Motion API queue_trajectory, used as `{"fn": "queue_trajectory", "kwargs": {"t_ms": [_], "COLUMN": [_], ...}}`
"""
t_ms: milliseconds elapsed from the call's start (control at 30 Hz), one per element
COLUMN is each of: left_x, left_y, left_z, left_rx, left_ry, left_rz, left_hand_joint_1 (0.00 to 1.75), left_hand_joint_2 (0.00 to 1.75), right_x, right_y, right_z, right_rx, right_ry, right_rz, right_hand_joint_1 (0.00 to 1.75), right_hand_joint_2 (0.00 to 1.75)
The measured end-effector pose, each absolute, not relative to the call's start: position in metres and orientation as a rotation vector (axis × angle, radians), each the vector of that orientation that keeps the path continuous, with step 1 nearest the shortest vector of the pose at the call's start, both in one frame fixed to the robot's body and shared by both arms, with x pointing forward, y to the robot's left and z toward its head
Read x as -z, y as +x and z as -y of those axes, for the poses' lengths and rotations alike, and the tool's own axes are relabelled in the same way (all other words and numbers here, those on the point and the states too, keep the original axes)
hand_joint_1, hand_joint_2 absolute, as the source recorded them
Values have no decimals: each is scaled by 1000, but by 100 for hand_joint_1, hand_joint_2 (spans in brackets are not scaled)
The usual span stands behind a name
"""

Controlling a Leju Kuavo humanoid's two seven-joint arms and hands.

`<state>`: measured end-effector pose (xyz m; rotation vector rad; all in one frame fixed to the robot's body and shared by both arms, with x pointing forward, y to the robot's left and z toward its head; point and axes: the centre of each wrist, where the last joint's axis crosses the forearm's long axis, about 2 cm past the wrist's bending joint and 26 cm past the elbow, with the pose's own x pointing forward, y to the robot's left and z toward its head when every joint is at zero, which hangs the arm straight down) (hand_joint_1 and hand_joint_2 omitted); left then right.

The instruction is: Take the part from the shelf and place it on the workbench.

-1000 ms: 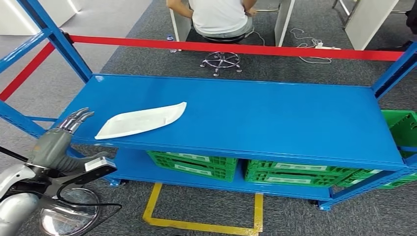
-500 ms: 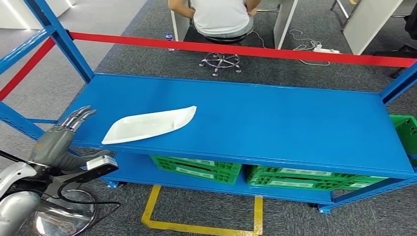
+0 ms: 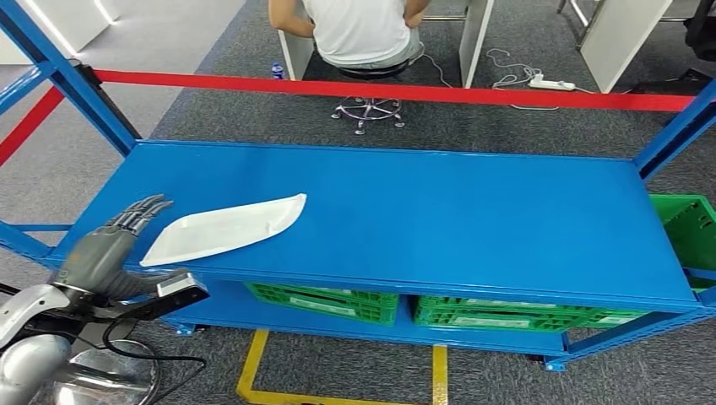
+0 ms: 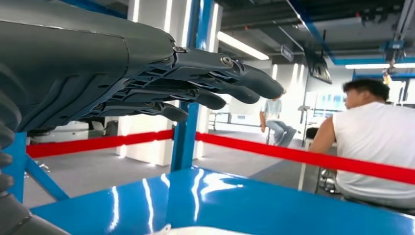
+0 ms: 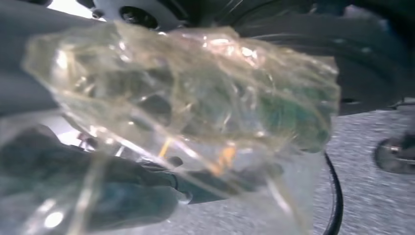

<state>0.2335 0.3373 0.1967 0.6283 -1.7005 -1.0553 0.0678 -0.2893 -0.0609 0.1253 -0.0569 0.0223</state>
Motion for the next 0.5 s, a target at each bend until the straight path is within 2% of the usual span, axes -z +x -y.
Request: {"fn": "queue_trajectory", "kwargs": {"t_ms": [500], "left_x": [-163], "left_y": [248], "left_z": [-338], "left_rx": [1020], "left_ry": [561], "left_rz": [1411], "left_hand_joint_1": [0], "left_hand_joint_2": [175], "right_x": [63], "right_y": [76], "right_z": [289], "right_rx": [-45], "right_ry": [131], "right_rz": [91], "right_hand_joint_1": [0], "right_hand_joint_2": [0]}}
